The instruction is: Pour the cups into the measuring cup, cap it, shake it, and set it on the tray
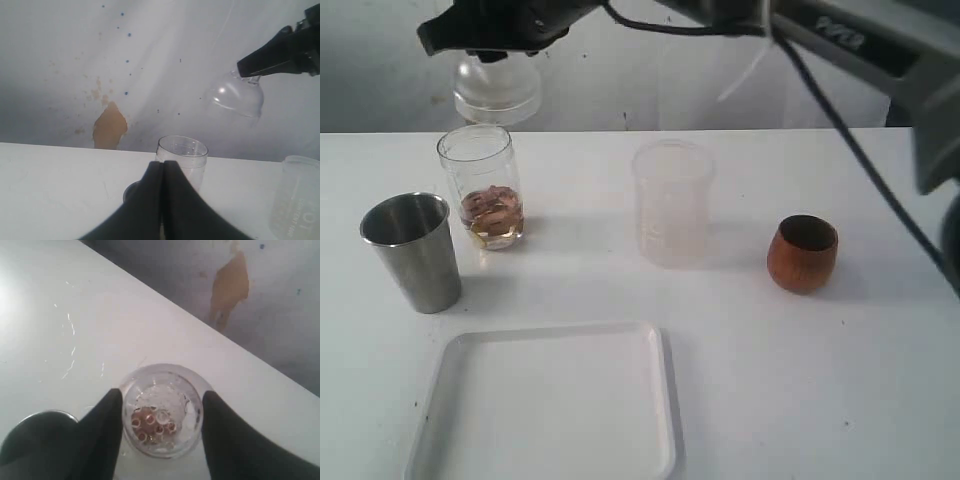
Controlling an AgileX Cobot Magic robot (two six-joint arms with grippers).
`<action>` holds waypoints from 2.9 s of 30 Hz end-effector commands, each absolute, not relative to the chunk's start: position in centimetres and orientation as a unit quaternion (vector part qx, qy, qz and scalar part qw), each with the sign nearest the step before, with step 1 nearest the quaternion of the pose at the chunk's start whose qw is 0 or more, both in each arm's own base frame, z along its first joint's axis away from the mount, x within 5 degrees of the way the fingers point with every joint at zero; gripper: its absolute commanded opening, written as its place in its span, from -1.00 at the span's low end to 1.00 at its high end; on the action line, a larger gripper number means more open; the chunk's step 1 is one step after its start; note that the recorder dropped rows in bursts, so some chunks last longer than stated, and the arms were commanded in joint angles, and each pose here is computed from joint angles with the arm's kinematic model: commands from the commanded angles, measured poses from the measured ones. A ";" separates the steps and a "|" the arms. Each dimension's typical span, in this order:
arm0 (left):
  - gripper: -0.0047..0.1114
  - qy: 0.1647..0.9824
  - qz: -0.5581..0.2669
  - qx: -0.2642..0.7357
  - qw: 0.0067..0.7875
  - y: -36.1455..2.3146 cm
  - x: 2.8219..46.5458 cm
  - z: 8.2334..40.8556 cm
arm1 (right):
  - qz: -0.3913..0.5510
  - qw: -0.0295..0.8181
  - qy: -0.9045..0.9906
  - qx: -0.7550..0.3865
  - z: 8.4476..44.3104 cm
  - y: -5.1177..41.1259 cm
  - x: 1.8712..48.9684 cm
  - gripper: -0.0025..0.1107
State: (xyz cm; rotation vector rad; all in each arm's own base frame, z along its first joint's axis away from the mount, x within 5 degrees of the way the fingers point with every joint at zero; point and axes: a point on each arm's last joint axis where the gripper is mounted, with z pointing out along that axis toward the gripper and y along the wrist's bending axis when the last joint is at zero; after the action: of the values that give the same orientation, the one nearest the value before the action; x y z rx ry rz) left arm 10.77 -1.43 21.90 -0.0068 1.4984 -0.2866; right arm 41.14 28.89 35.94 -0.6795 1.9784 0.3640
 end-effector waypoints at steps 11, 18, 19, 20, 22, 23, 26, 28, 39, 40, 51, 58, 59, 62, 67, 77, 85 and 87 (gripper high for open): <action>-0.92 0.681 -0.130 -0.003 0.721 -1.4 10.7 21.7 | 0.156 0.500 0.797 -0.302 32.4 33.5 44.1 -0.96; -0.92 0.681 -0.131 -0.004 0.721 -1.4 10.7 21.7 | 0.143 0.496 0.800 -0.307 31.5 33.6 44.5 -0.96; -0.92 0.681 -0.131 -0.004 0.721 -1.4 10.7 21.7 | 0.143 0.494 0.801 -0.307 31.4 33.6 44.5 -0.96; -0.92 0.681 -0.131 -0.004 0.721 -1.4 10.7 21.7 | 0.142 0.494 0.801 -0.307 31.3 33.7 44.6 -0.96; -0.92 0.681 -0.131 -0.004 0.721 -1.4 10.7 21.7 | 0.141 0.490 0.803 -0.308 30.9 33.7 44.6 -0.96; -0.92 0.681 -0.131 -0.004 0.721 -1.4 10.7 21.7 | 0.141 0.488 0.804 -0.309 30.7 33.8 44.7 -0.96; -0.92 0.681 -0.131 -0.004 0.721 -1.4 10.7 21.7 | 0.141 0.488 0.804 -0.309 30.7 33.8 44.7 -0.96; -0.92 0.681 -0.131 -0.004 0.721 -1.4 10.7 21.7 | 0.141 0.489 0.804 -0.308 30.8 33.8 44.7 -0.96; -0.92 0.681 -0.131 -0.004 0.721 -1.4 10.7 21.7 | 0.134 0.478 0.810 -0.312 28.9 34.1 45.2 -0.96; -0.92 0.681 -0.131 -0.004 0.721 -1.4 10.7 21.7 | 0.134 0.476 0.811 -0.312 28.6 34.2 45.3 -0.96; -0.92 0.681 -0.131 -0.004 0.721 -1.4 10.7 21.7 | 0.132 0.460 0.820 -0.316 26.1 34.6 45.8 -0.92; -0.92 0.681 -0.131 -0.004 0.721 -1.4 10.7 21.7 | 0.134 0.472 0.812 -0.315 27.0 34.5 45.7 -0.03; -0.92 0.681 -0.131 -0.004 0.721 -1.4 10.7 21.7 | 0.134 0.472 0.812 -0.315 27.1 34.5 45.7 0.14; -0.92 0.681 -0.131 -0.004 0.721 -1.4 10.7 21.7 | 0.131 0.474 0.811 -0.316 27.1 34.5 45.7 0.46; -0.92 0.681 -0.131 -0.004 0.721 -1.4 10.7 21.7 | 0.130 0.469 0.814 -0.317 27.6 34.3 45.5 0.52; -0.92 0.661 -0.139 -0.001 0.737 -1.5 10.6 22.2 | 0.161 0.422 0.829 -0.329 34.9 32.2 41.5 0.24; -0.92 0.644 -0.190 0.010 0.741 -2.0 14.3 26.6 | 0.199 0.333 0.823 -0.416 37.4 31.3 37.6 -0.96; -0.92 0.649 -0.198 0.016 0.734 -2.1 15.7 27.4 | 0.200 0.338 0.821 -0.416 38.0 31.1 37.4 -0.96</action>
State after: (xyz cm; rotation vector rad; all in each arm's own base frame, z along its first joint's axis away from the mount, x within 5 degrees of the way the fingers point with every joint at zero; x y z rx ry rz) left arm 14.12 -1.84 26.18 0.0120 1.4244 -0.4003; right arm 38.05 31.61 36.92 -1.0592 2.1535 0.5219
